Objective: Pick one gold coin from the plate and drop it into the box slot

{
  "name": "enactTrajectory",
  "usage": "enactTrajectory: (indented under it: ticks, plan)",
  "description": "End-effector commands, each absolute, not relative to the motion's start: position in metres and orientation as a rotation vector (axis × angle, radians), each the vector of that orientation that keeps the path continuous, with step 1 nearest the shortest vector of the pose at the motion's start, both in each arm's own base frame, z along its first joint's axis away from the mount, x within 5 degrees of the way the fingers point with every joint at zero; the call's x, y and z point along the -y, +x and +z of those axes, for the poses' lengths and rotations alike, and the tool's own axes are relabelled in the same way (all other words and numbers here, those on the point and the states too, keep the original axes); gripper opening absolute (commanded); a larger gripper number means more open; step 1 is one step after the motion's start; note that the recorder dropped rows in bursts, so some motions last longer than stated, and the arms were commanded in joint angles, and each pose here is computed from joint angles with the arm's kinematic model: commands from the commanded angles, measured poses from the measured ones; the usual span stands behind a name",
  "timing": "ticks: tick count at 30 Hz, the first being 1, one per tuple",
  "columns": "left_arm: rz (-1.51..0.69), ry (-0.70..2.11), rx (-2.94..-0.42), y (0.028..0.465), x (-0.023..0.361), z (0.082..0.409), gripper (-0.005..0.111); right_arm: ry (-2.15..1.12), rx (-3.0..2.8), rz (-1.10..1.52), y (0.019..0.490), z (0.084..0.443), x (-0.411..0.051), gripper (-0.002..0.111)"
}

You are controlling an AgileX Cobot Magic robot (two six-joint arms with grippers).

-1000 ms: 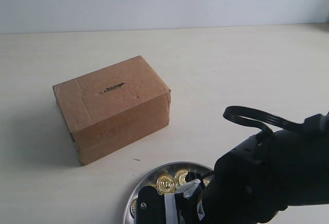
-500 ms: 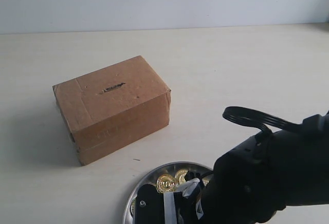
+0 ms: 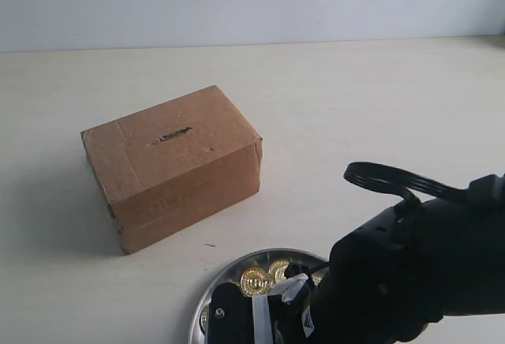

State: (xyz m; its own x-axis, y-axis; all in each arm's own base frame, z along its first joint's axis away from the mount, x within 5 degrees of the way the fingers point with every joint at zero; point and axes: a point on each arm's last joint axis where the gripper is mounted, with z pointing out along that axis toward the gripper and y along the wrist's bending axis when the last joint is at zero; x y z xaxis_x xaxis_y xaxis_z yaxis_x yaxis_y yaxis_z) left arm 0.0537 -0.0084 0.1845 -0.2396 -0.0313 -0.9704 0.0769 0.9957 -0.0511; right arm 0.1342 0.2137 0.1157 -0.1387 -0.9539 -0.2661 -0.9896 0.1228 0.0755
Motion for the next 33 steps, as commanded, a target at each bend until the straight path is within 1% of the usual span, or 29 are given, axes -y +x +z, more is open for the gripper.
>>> enactTrajectory:
  ticks: [1,9,17,20,25,30,33]
  plan:
    - [-0.098,0.035,-1.802,0.054,0.008,0.184,0.000,-1.934,-2.179,0.365,0.133,0.131,-0.213,0.024]
    - [-0.098,0.035,-1.802,0.054,0.008,0.184,0.000,-1.886,-2.091,0.398,0.129,0.161,-0.210,0.024]
    - [-0.098,0.035,-1.802,0.054,0.008,0.184,0.000,-1.831,-1.948,0.464,0.127,0.213,-0.212,0.024]
    - [-0.098,0.035,-1.802,0.054,0.008,0.184,0.000,-1.819,-1.913,0.478,0.128,0.226,-0.215,0.024]
    - [-0.104,0.042,-1.802,0.054,0.009,0.184,0.000,-1.787,-1.912,0.495,0.131,0.236,-0.220,0.024]
    - [-0.098,0.047,-1.801,0.054,0.009,0.185,0.000,-1.790,-1.912,0.497,0.131,0.237,-0.220,0.024]
    - [-0.013,0.117,-1.767,0.054,0.007,0.187,0.000,-1.791,-1.913,0.497,0.131,0.237,-0.220,0.024]
